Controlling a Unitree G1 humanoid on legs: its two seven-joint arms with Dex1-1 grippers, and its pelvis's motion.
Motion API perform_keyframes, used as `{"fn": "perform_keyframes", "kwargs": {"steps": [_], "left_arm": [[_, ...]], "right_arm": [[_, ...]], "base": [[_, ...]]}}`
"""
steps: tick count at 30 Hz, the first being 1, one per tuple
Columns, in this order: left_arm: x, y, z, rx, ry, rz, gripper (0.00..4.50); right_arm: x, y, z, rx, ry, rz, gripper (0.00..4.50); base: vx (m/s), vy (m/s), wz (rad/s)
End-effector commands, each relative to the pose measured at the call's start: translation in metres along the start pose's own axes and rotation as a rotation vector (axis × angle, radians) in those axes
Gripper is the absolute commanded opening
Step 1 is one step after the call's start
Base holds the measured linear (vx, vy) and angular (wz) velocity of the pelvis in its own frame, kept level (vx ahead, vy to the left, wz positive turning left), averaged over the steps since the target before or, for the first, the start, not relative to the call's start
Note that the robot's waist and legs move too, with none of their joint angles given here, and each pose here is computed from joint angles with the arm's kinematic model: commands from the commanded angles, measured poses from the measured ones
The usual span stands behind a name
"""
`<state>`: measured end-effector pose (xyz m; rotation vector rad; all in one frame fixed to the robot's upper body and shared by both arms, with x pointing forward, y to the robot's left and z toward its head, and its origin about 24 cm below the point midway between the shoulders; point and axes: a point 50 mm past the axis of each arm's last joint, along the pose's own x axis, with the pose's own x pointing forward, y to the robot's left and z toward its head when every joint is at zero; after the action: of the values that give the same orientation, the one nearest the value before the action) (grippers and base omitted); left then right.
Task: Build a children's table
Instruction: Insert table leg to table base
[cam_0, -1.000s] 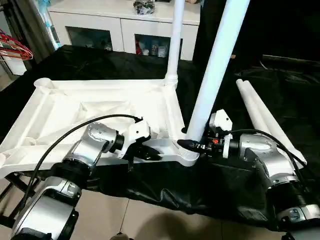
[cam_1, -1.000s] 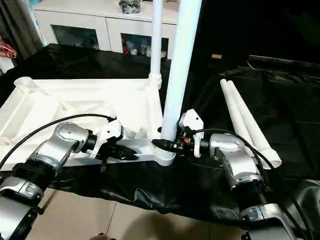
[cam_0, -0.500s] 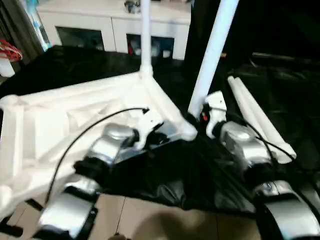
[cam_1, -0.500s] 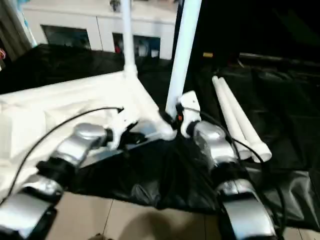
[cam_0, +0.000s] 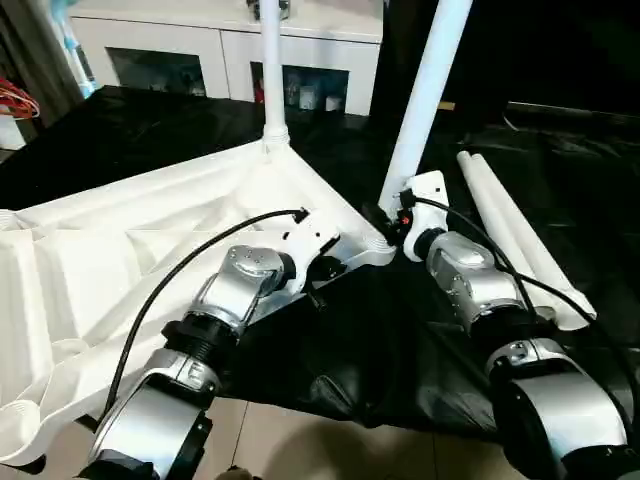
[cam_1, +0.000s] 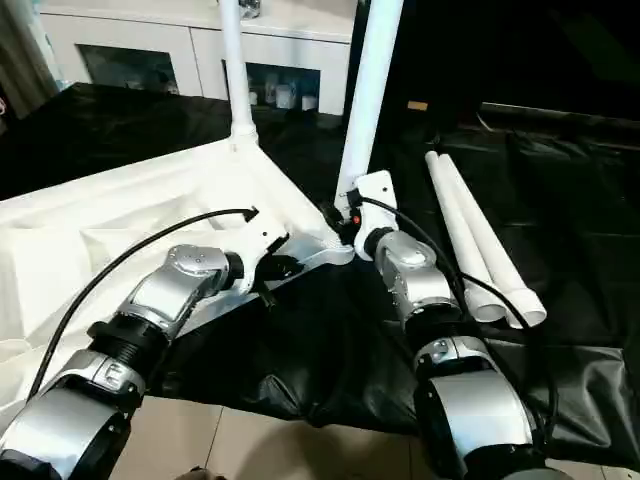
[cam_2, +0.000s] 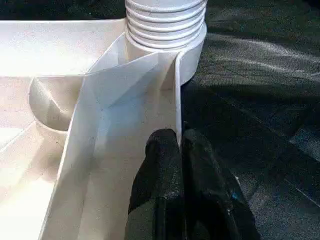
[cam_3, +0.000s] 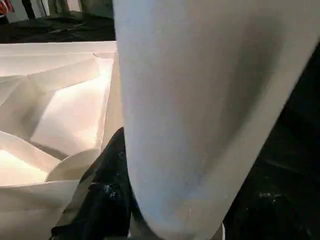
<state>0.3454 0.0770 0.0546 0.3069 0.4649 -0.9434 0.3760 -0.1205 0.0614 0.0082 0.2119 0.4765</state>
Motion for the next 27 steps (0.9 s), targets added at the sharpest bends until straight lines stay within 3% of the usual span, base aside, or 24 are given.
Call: {"fn": "perform_keyframes", "kwargs": {"steps": [1, 11, 14, 18, 27], "left_arm": [[-0.003, -0.007, 0.037, 0.118, -0.145, -0.054, 0.00], [-0.014, -0.008, 0.025, 0.197, -0.125, -0.173, 0.00], [-0.017, -0.008, 0.024, 0.204, -0.127, -0.201, 0.00], [-0.025, -0.010, 0.019, 0.242, -0.118, -0.321, 0.00], [-0.034, -0.013, 0.005, 0.273, -0.094, -0.501, 0.00]], "right_arm": [[-0.007, 0.002, -0.038, 0.053, 0.147, -0.004, 2.64], [-0.013, -0.002, -0.020, 0.009, 0.034, 0.153, 3.50], [-0.015, -0.003, -0.020, -0.007, 0.029, 0.193, 3.50], [-0.031, -0.004, -0.025, -0.075, 0.056, 0.376, 3.50], [-0.058, -0.008, -0.031, -0.129, 0.112, 0.607, 3.50]], "base": [[0.000, 0.000, 0.00], [0.000, 0.000, 0.00], [0.000, 0.000, 0.00], [0.000, 0.000, 0.00], [0.000, 0.000, 0.00]]}}
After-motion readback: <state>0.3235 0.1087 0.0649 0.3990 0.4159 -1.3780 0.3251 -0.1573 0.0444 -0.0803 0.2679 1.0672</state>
